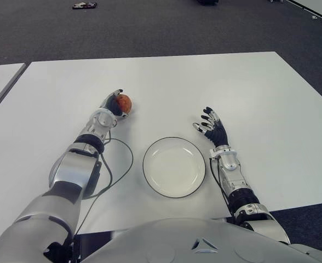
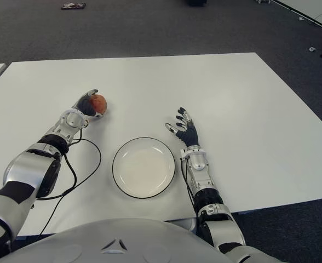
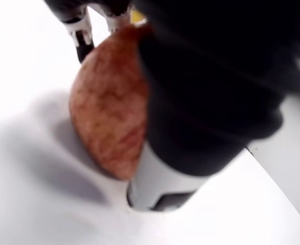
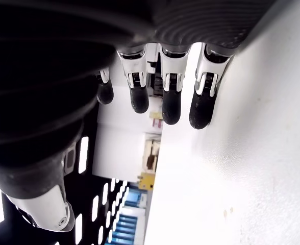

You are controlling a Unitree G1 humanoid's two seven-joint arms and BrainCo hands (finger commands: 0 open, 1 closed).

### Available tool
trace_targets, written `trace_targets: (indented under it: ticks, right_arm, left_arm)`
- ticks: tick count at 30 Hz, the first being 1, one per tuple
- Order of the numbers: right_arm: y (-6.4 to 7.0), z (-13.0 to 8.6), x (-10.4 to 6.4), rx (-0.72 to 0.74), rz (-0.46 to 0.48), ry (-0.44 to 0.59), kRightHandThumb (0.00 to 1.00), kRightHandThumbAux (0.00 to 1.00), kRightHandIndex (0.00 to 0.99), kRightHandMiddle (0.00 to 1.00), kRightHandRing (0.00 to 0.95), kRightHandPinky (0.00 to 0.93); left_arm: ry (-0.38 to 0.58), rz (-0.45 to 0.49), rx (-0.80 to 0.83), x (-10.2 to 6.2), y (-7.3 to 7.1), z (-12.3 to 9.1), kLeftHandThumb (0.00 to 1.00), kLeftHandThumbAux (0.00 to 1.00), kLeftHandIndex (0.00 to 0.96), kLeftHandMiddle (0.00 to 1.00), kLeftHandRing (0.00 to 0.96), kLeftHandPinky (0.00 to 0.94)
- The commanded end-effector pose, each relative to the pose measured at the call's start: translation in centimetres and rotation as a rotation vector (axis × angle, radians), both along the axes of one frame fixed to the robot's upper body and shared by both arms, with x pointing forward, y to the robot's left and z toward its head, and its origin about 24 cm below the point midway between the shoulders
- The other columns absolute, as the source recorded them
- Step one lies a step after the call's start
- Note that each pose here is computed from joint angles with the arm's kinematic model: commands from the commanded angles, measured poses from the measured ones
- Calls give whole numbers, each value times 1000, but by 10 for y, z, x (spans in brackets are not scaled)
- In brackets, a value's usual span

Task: Put the apples into the plate.

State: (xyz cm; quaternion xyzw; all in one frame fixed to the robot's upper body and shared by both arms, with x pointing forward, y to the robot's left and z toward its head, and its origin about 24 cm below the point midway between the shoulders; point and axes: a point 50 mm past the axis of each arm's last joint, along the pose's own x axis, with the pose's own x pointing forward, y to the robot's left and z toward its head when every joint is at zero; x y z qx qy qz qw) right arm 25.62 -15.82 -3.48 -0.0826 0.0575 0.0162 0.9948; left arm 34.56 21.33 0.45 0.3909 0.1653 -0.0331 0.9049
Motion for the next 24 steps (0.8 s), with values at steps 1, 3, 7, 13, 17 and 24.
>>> trace_targets:
  ticks: [1, 3, 7, 13, 17, 24]
  right_arm:
    - [-7, -37, -30, -7, -38, 213, 231, 729, 46, 114, 146, 187]
    - [-7, -37, -30, -9, -38, 212, 233, 729, 46, 114, 145, 188]
    - [-8, -37, -30, -15, -39, 210, 237, 729, 48, 116, 151, 204]
    - [-9, -37, -30, -26, -41, 210, 240, 732, 49, 120, 156, 202]
    - [-10, -37, -30, -26, -44, 213, 239, 732, 46, 121, 153, 189]
    - [-12, -37, -31, -21, -47, 214, 247, 731, 39, 117, 144, 182]
  left_arm:
    - [4, -3, -20, -1, -4, -3, 73, 388, 0, 0, 0, 0]
    - [7, -4, -22, -1, -6, -4, 73, 389, 0, 0, 0, 0]
    - [17, -4, -24, -2, -7, -5, 70, 393, 0, 0, 5, 0]
    - [31, 3, -41, -3, -9, -7, 81, 401, 0, 0, 25, 0]
    - [38, 6, -35, -4, -10, -9, 82, 404, 0, 0, 16, 0]
    - [66, 23, 3, -9, -8, -17, 78, 397, 0, 0, 0, 0]
